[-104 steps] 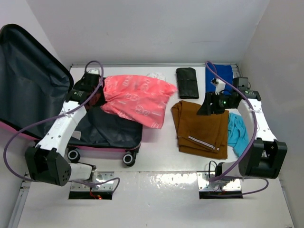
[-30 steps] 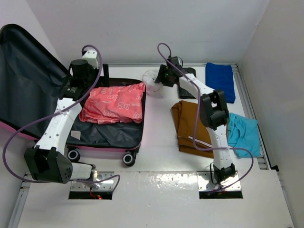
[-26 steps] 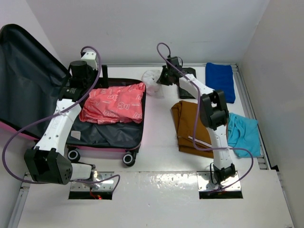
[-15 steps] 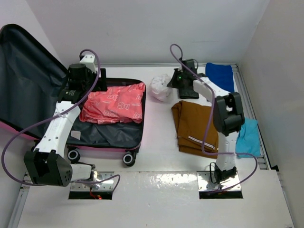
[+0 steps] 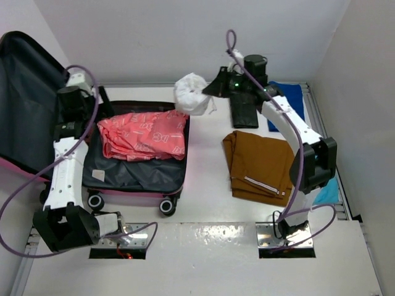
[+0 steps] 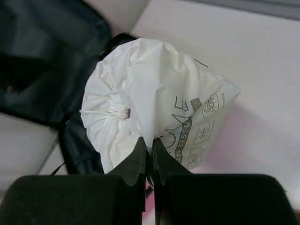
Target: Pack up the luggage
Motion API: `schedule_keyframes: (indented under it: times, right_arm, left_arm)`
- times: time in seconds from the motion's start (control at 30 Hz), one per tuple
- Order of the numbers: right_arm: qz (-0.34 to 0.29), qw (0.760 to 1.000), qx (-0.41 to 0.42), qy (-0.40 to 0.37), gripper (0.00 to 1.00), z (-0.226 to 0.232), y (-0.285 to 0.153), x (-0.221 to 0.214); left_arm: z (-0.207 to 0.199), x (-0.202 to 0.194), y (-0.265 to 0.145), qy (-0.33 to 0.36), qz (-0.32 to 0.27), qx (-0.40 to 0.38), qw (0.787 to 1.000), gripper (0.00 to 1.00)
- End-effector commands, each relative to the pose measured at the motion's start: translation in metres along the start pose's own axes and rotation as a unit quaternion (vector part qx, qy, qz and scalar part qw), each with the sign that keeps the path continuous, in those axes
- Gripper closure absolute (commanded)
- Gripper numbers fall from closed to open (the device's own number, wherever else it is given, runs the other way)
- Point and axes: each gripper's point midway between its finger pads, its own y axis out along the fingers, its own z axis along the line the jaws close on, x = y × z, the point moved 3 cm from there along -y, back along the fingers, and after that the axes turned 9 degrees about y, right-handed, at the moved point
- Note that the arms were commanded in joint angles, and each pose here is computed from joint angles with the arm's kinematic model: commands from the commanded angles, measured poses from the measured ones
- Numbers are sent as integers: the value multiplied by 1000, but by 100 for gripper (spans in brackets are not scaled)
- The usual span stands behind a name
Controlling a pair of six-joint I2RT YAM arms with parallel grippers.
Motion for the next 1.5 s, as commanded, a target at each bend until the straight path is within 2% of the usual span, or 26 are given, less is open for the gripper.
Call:
schedule_keyframes:
  times: [0.0, 0.1, 0.17, 0.23, 0.4, 0.57, 0.7, 0.87, 0.97, 1.13, 1.27, 1.47]
  right_arm:
    - [58, 987, 146, -43, 100, 89, -3, -22]
    - [118, 969, 202, -76, 100, 121, 16, -65]
    - [148, 961, 218, -87, 100, 145, 29, -93]
    - [150, 960, 208, -109, 100, 149, 47, -110]
    - [162, 963, 194, -89, 100, 161, 87, -150]
    - [225, 946, 220, -80, 100, 169, 113, -217]
    - [226, 944, 224, -89, 100, 163, 138, -253]
    - [226, 943, 239, -51, 100, 177, 161, -257]
    - [212, 939, 266, -54, 100, 192, 168, -259]
    - [225, 929, 291, -40, 100, 213, 176, -273]
    - [251, 929, 270, -42, 100, 198, 184, -296]
    - [253, 937, 237, -44, 90, 176, 186, -293]
  left_arm:
    - [24, 30, -26, -76, -47, 5, 996, 1]
    - [38, 41, -41, -91, -65, 0, 994, 1]
    - [43, 37, -49, -97, -56, 2, 994, 1]
    - [54, 36, -56, -105, -52, 16, 993, 1]
    - [69, 23, -76, -95, -42, 38, 994, 1]
    - [79, 6, -81, -98, -22, 54, 993, 1]
    - [82, 5, -81, -100, -22, 58, 993, 1]
    - [79, 2, -75, -103, -13, 44, 994, 1]
    - [79, 4, -73, -103, -13, 39, 994, 1]
    - [83, 8, -70, -94, -12, 39, 995, 1]
    - [87, 3, -68, -89, -3, 42, 995, 1]
    - [82, -2, -57, -95, 11, 12, 995, 1]
